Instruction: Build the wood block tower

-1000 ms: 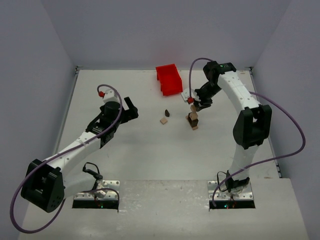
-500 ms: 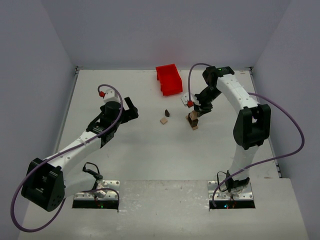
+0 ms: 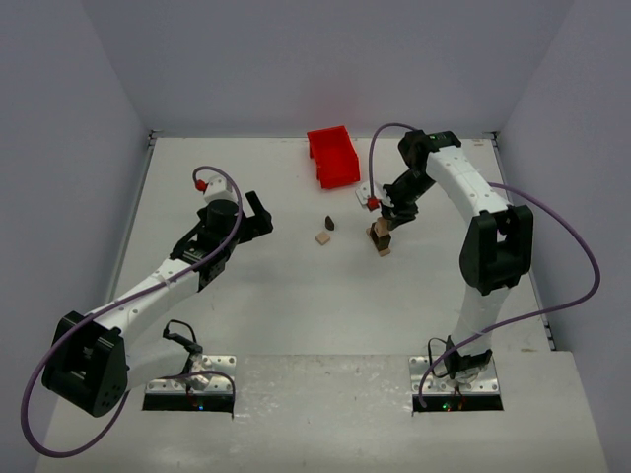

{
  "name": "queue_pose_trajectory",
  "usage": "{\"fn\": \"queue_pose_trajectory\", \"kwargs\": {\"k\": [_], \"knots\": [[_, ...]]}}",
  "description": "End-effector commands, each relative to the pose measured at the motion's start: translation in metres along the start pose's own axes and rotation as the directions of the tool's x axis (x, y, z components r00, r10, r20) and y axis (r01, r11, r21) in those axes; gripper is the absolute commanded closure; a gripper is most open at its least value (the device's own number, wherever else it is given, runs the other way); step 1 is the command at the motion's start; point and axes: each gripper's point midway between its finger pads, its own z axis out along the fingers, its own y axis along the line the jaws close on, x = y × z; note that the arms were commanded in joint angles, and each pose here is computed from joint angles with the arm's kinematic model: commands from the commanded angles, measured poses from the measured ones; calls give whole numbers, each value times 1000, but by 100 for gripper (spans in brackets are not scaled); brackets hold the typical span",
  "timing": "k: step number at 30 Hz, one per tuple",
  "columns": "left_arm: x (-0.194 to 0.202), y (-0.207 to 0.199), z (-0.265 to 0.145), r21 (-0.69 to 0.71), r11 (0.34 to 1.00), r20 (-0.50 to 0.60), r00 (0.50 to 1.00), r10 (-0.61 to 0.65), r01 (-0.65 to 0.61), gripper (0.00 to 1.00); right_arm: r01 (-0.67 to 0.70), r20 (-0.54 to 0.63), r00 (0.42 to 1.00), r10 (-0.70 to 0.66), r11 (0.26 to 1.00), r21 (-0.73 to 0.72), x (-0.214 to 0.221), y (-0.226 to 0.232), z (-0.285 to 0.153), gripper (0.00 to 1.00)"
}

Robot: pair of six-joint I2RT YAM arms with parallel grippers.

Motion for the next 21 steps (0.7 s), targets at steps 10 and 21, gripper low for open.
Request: {"fn": "queue_pose_trajectory", "kwargs": {"k": [10, 21], "knots": [[-29, -15, -4, 45, 999, 83, 996, -20, 16, 0, 13, -7, 1000, -13, 999, 40, -2, -13, -1, 74], [-29, -16, -3, 47, 999, 85, 996, -18, 14, 0, 12, -13, 1000, -11, 999, 36, 1, -17, 3, 74]]}}
